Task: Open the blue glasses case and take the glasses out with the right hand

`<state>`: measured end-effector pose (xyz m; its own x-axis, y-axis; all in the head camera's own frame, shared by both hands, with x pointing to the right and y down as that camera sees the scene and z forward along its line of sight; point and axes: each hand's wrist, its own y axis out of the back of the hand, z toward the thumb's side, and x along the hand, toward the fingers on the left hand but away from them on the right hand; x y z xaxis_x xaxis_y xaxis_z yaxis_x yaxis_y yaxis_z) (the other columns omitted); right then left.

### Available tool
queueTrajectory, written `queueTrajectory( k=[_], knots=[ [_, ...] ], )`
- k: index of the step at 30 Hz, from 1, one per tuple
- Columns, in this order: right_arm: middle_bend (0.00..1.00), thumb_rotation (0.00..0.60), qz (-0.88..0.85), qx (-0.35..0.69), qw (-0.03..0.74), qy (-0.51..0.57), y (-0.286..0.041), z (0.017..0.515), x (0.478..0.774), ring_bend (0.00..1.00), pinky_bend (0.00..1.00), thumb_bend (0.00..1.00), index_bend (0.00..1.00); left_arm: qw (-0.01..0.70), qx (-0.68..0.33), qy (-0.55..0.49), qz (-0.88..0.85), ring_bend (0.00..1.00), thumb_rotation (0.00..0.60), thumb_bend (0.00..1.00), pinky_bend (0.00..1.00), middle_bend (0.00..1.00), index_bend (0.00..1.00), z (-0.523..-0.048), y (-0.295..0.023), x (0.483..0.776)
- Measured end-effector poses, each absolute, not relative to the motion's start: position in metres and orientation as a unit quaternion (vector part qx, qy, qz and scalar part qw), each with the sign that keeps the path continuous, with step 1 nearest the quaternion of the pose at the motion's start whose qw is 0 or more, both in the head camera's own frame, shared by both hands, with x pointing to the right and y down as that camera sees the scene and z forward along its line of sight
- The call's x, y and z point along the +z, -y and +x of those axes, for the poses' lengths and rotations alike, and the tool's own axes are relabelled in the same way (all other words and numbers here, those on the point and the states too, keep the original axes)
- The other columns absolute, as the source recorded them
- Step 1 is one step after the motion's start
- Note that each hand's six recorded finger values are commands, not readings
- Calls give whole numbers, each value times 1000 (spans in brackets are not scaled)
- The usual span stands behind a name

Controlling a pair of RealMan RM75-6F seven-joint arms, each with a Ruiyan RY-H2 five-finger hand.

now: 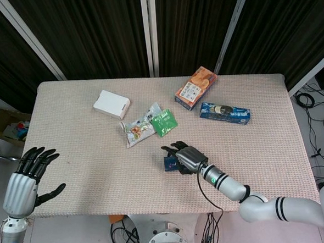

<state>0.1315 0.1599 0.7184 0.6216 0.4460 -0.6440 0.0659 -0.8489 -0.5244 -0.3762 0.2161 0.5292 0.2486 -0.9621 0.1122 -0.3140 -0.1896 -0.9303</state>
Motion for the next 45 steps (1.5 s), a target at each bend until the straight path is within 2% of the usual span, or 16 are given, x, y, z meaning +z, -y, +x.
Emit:
queueTrajectory(
  k=[2, 7, 9, 12, 19, 36, 45],
  knots=[
    [263, 600, -874, 403, 232, 137, -166, 127, 715, 31, 57, 725, 0, 421, -385, -480, -667, 116, 600, 57, 127, 203, 221, -378, -217, 529],
    [265, 600, -866, 407, 253, 144, -163, 141, 705, 32, 59, 372, 8, 419, -388, -482, -664, 116, 600, 58, 127, 203, 221, -383, -221, 529],
    [263, 600, -853, 413, 280, 156, -158, 151, 701, 31, 61, 274, 39, 419, -388, -482, -664, 116, 600, 57, 127, 203, 220, -384, -222, 528],
    [257, 600, -828, 426, 328, 158, -154, 166, 697, 32, 62, 213, 109, 418, -388, -483, -664, 116, 600, 56, 127, 203, 221, -385, -223, 528],
    [254, 600, -790, 461, 390, 109, -164, 188, 701, 32, 63, 299, 155, 417, -387, -484, -665, 116, 600, 56, 127, 203, 221, -384, -225, 529],
    [274, 600, -772, 476, 408, 106, -159, 191, 716, 42, 63, 374, 223, 416, -391, -487, -661, 116, 600, 56, 127, 203, 219, -387, -226, 528],
    [300, 600, -770, 478, 410, 103, -158, 190, 717, 67, 75, 527, 299, 417, -390, -487, -661, 116, 600, 56, 127, 203, 217, -388, -227, 528]
  ],
)
